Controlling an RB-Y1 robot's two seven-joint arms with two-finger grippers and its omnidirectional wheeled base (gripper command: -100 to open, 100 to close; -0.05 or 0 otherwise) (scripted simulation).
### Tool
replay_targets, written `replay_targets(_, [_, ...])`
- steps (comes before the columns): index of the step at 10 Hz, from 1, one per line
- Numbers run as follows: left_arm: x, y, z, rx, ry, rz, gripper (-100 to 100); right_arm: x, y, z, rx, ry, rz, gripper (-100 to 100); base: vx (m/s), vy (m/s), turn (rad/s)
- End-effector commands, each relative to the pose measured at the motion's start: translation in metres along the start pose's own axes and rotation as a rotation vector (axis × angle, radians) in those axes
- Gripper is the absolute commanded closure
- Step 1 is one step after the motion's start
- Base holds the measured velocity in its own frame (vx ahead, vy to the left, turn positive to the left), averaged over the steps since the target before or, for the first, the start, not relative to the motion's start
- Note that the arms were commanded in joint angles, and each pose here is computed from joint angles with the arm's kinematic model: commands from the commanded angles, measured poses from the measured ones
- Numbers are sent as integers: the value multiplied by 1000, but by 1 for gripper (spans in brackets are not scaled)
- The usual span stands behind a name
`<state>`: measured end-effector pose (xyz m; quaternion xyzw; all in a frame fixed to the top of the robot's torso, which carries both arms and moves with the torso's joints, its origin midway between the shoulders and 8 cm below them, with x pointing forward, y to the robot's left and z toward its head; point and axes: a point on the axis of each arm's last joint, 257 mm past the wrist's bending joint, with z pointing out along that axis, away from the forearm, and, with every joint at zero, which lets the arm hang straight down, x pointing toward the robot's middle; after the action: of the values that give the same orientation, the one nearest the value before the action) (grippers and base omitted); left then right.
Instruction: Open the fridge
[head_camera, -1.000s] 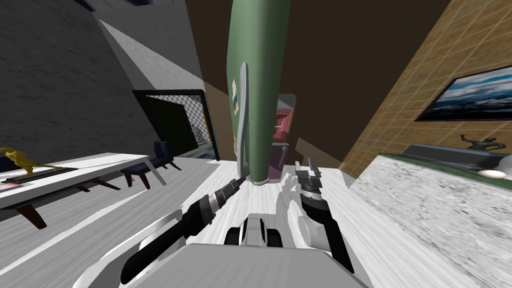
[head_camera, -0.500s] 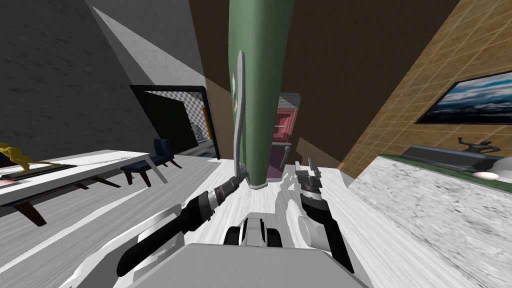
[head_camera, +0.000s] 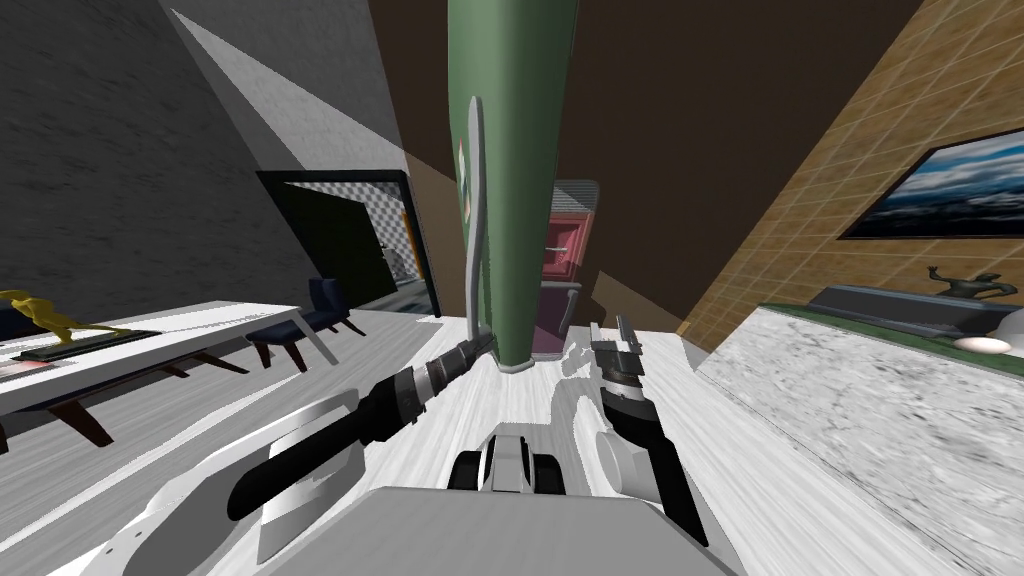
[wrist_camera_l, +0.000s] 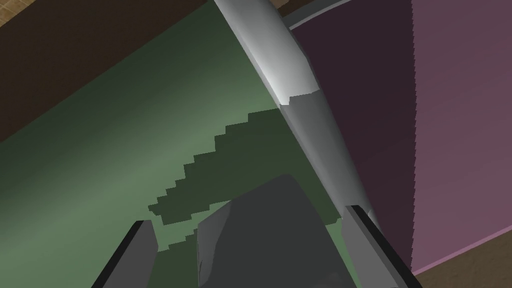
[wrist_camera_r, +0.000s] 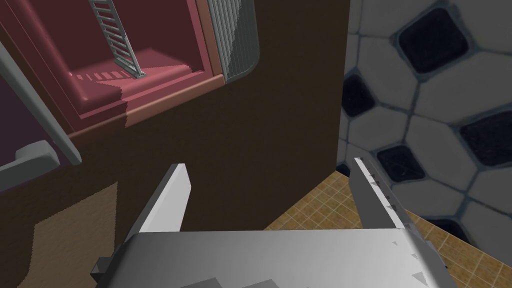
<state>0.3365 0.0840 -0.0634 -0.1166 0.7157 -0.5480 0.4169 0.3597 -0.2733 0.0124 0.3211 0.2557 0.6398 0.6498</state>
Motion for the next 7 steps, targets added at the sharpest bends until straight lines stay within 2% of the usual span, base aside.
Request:
replay_targets(1, [-3,0,0,-10,1,-4,-100,0,0,0,0,0,0,0,0,0,0])
replay_targets(2, [-3,2,-1,-17,0,-6,0,0,0,0,0,0,0,0,0,0,0])
replay_targets(7, [-3,6,-1,-25,-1,-11,0,0,0,0,0,0,0,0,0,0,0])
